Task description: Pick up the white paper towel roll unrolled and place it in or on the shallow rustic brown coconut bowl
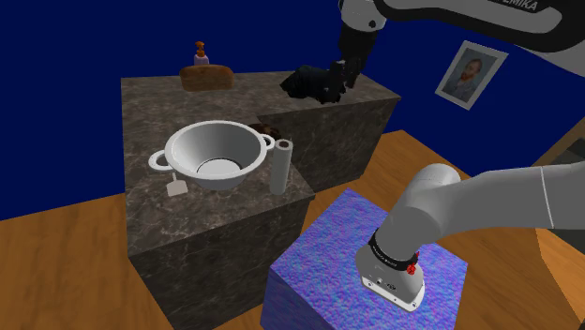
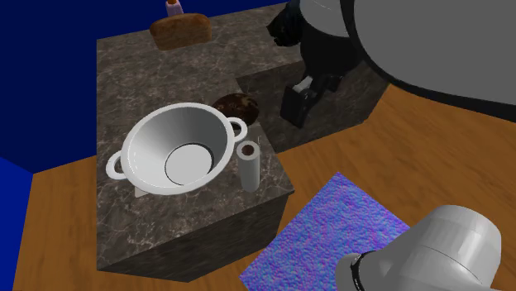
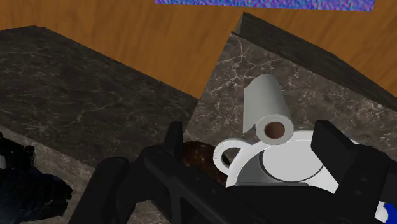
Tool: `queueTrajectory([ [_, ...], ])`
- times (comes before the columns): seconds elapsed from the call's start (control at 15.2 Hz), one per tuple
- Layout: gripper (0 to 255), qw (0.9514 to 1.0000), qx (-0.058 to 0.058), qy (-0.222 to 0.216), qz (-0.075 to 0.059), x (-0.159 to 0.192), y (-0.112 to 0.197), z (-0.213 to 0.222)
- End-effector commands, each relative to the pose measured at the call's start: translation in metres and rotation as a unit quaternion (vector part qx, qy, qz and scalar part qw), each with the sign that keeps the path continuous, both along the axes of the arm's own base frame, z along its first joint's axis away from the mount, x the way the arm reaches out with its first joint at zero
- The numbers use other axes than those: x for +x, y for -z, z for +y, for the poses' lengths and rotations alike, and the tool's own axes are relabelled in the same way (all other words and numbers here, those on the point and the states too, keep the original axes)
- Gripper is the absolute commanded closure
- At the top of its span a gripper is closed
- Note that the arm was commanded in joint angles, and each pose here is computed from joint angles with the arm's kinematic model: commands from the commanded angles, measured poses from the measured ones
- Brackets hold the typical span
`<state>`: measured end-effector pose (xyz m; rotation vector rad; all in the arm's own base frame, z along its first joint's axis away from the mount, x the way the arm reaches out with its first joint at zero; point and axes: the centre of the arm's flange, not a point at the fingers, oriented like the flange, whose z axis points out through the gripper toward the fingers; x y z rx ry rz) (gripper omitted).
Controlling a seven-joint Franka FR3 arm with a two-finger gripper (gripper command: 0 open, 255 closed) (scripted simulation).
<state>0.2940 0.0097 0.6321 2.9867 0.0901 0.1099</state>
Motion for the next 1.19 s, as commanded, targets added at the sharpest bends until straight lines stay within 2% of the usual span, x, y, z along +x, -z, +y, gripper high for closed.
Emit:
queueTrajectory([
  [0.0,0,1.0,0.0,0.0,0.0,0.0,0.0,0.0],
  [0.46,0,0.9961,0.03,0.076,-0.033,0.024,0.082,0.023],
  [0.73,0,0.9904,0.047,0.119,-0.052,0.042,0.127,0.036],
  [0.99,0,0.9822,0.063,0.161,-0.071,0.062,0.171,0.05],
  [1.06,0,0.9802,0.067,0.171,-0.075,0.067,0.18,0.052],
  [1.12,0,0.9802,0.067,0.171,-0.075,0.068,0.185,0.052],
])
